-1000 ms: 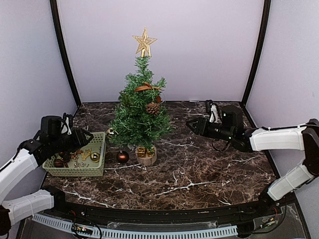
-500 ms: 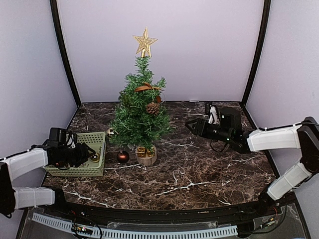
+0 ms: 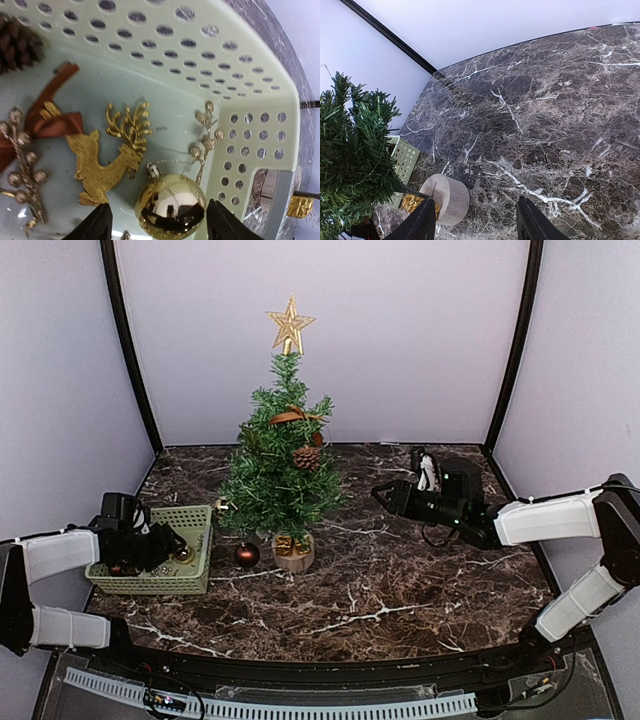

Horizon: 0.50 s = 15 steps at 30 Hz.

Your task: Decorate the small christmas tree

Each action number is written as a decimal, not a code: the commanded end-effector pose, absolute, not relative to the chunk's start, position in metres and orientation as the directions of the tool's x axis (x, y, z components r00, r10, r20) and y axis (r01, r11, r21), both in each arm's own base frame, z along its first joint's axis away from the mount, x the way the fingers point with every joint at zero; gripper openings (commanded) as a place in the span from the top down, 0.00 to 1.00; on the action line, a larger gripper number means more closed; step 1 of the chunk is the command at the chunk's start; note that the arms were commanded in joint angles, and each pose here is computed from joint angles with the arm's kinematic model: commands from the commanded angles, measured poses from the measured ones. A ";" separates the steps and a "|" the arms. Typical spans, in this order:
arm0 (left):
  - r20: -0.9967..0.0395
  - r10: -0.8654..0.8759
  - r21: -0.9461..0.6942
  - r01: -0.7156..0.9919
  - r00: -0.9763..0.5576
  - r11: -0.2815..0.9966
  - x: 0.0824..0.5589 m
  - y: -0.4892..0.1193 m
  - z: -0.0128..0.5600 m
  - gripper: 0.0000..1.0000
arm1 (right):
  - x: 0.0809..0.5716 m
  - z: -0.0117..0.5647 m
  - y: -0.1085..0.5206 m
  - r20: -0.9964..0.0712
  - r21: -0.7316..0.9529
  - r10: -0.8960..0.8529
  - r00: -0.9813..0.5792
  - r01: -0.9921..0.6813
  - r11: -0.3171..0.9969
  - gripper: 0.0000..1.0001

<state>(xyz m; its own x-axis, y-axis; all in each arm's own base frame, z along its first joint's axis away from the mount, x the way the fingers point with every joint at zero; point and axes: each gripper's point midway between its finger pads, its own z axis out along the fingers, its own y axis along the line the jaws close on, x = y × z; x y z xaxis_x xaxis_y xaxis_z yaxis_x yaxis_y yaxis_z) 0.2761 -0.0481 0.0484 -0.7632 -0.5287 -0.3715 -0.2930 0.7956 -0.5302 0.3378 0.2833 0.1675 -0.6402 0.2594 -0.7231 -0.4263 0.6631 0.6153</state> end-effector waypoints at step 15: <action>-0.500 -0.469 -0.357 -0.320 -0.728 0.877 0.344 -0.007 0.054 0.45 | 0.345 0.168 0.278 -0.740 0.606 0.270 -0.616 -0.436 0.666 0.44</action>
